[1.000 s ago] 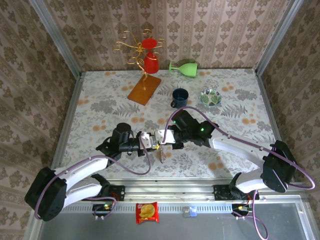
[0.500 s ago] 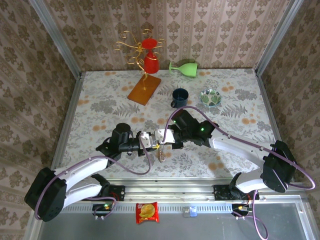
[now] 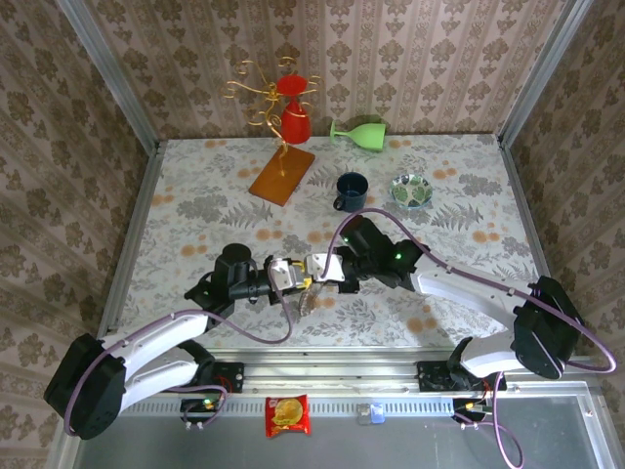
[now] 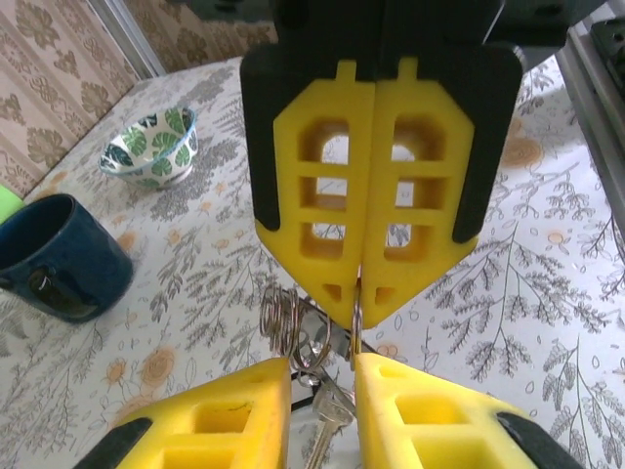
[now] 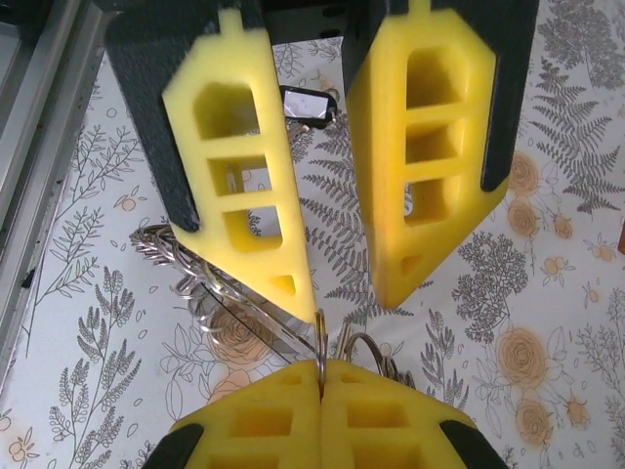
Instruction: Put the keys on the keyring
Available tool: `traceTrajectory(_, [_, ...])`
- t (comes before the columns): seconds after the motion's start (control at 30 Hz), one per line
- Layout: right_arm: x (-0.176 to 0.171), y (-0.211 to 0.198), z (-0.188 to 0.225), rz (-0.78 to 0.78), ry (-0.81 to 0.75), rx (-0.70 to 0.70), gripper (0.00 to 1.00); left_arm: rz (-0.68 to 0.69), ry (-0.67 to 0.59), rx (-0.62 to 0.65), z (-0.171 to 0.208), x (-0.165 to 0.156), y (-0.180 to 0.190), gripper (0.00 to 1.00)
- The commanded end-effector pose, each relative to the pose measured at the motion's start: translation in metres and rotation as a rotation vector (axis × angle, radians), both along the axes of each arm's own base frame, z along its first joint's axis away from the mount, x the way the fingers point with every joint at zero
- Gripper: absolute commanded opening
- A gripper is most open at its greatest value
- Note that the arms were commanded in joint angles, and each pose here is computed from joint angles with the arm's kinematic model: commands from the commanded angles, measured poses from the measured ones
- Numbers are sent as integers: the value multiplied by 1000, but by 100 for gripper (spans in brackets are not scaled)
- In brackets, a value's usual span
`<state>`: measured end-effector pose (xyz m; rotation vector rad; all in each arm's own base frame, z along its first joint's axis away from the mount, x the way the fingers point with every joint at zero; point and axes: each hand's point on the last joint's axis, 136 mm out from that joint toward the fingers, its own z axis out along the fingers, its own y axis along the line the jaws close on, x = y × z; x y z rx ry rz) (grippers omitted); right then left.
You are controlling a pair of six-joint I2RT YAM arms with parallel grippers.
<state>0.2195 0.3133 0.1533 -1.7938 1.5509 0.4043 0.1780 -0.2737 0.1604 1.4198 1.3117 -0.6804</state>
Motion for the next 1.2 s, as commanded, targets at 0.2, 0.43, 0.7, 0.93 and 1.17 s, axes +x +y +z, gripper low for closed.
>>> traceTrajectory(0.2, [-11, 2, 4, 48, 23, 61, 0, -88, -11, -91, 18, -12, -1, 24])
traceTrajectory(0.43, [-8, 5, 6, 43, 22, 76, 0, -151, 23, -106, 20, -17, -7, 24])
traceTrajectory(0.7, [-11, 8, 11, 58, 28, 102, 0, -161, 36, -109, 19, -17, -6, 26])
traceTrajectory(0.93, [-15, 12, 14, 81, 49, 120, 0, -156, 34, -115, 20, -14, -6, 16])
traceTrajectory(1.17, [-16, 16, 16, 90, 65, 138, 0, -162, 39, -97, 15, -15, -6, 17])
